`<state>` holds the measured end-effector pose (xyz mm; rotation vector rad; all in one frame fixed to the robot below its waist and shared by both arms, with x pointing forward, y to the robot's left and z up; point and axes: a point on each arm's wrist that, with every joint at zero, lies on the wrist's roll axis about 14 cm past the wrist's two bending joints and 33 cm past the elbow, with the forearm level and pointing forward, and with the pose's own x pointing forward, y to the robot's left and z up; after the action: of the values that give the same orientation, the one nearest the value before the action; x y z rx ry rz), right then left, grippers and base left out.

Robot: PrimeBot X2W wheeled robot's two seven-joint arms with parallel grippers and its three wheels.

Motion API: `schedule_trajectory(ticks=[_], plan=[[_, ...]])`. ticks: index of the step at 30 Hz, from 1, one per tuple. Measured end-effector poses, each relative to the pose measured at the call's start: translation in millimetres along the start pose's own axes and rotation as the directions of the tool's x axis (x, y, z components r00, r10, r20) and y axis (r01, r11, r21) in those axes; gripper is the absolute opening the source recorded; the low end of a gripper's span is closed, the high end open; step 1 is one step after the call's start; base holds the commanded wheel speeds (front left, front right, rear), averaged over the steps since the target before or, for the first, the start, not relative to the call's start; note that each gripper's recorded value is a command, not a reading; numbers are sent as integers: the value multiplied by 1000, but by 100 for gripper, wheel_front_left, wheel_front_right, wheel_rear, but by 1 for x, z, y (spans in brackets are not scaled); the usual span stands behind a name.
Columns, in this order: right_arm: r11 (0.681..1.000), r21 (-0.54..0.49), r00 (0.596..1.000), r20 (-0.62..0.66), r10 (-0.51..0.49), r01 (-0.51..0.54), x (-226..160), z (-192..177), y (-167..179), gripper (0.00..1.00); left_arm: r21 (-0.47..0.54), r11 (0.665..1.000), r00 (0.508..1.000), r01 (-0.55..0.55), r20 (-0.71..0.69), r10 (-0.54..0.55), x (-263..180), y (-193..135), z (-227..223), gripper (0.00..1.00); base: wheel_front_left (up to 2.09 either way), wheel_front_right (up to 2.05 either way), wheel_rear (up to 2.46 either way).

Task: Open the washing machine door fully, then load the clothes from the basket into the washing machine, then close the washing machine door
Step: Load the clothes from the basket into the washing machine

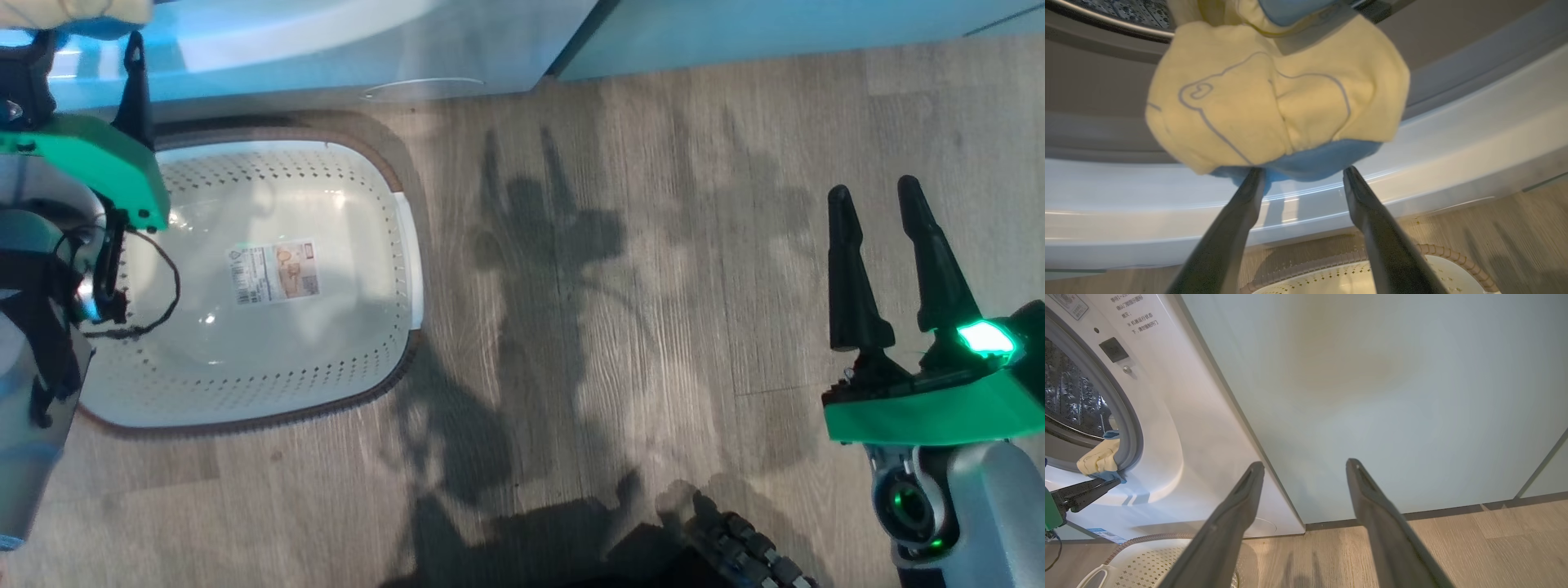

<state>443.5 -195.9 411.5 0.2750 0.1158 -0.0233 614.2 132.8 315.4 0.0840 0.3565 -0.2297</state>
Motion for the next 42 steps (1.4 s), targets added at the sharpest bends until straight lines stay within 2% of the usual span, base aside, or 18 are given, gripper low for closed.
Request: schedule_trajectory(ticks=[4,6,8,9,10,11,22,29,42], plan=[[1000,1,1000,-4,-11,11,-1,-1,-4,100,5,1000,1000,-8,-5,8,5,-2,-4,100,0,0,0],[1000,0,1000,-2,-11,11,0,0,-4,100,5,1000,1000,-10,-9,10,6,-2,-6,65,0,0,0],[1000,-1,1000,3,-8,8,1,1,-3,100,7,1000,1000,-25,-10,25,6,1,-7,36,0,0,0],[1000,0,1000,3,-7,7,2,1,-3,100,7,1000,1000,-27,-8,27,6,2,-7,36,0,0,0],[1000,0,1000,3,-6,6,2,1,-3,100,5,1000,1000,-29,-8,29,6,2,-6,11,0,0,0],[1000,0,1000,3,-5,5,2,1,-2,100,4,1000,1000,-31,-3,31,7,3,-5,0,0,0,0],[1000,8,1000,14,10,-10,3,4,3,100,-10,1000,1000,-20,-6,20,1,-1,1,0,0,0,0],[1000,17,999,22,26,-26,6,5,8,100,-27,999,998,19,-58,-21,-23,-10,-3,0,0,0,0],[999,20,999,22,31,-32,7,4,10,100,32,996,995,81,48,-82,-43,-13,66,0,0,0,0]])
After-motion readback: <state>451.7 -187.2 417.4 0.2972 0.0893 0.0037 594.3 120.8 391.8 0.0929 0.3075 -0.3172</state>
